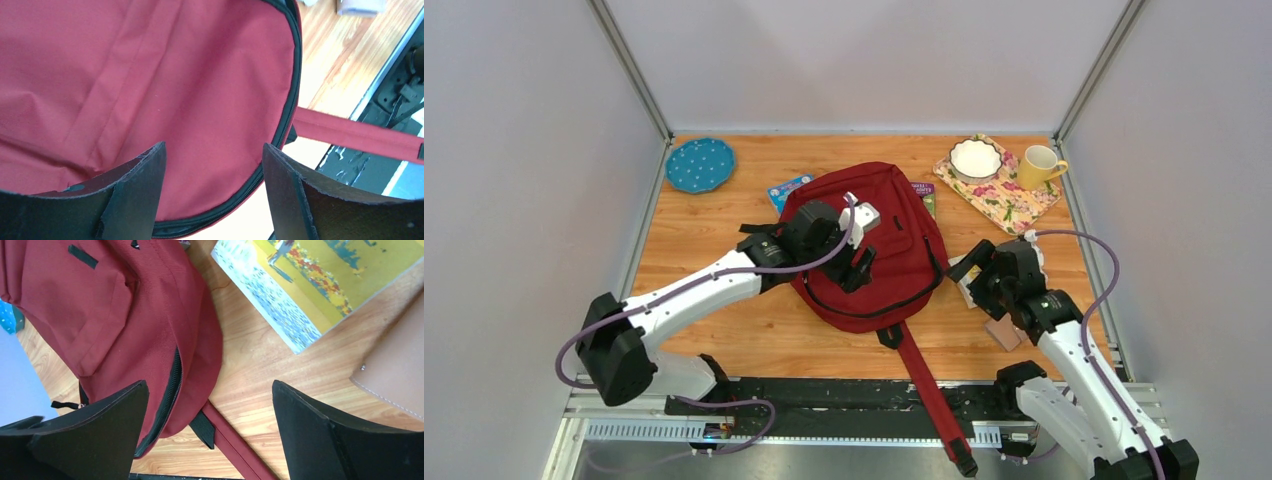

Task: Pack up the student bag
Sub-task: Unzip the student bag at the center of the board, then pick up the book from the center of the board.

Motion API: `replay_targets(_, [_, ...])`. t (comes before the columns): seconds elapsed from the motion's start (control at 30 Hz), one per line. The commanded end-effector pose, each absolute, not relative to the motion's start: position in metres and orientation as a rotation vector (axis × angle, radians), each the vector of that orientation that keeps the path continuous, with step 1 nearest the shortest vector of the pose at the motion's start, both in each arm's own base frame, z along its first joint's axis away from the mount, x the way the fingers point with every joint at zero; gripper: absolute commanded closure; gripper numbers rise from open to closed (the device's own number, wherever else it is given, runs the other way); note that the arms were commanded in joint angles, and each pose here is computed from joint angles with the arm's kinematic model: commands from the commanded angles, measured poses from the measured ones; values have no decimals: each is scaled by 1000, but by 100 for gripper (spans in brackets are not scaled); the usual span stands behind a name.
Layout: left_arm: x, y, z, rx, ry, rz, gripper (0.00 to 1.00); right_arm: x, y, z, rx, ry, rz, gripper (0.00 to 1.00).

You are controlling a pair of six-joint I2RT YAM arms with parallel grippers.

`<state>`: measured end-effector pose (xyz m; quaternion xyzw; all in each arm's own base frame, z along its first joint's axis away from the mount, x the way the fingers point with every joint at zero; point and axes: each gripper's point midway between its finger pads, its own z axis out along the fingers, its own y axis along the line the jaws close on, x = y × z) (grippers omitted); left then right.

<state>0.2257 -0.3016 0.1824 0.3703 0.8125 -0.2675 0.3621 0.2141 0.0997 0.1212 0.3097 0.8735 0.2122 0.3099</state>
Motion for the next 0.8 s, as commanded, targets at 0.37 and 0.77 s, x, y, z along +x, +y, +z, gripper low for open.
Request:
replay_targets(0.37, [198, -367, 184, 1165, 1970, -963, 21, 220, 140, 115, 764, 2327, 880, 36])
replay_targets(0.77, [256, -452, 239, 1126, 1756, -1031, 21, 222, -16, 145, 1147, 2024, 214, 4])
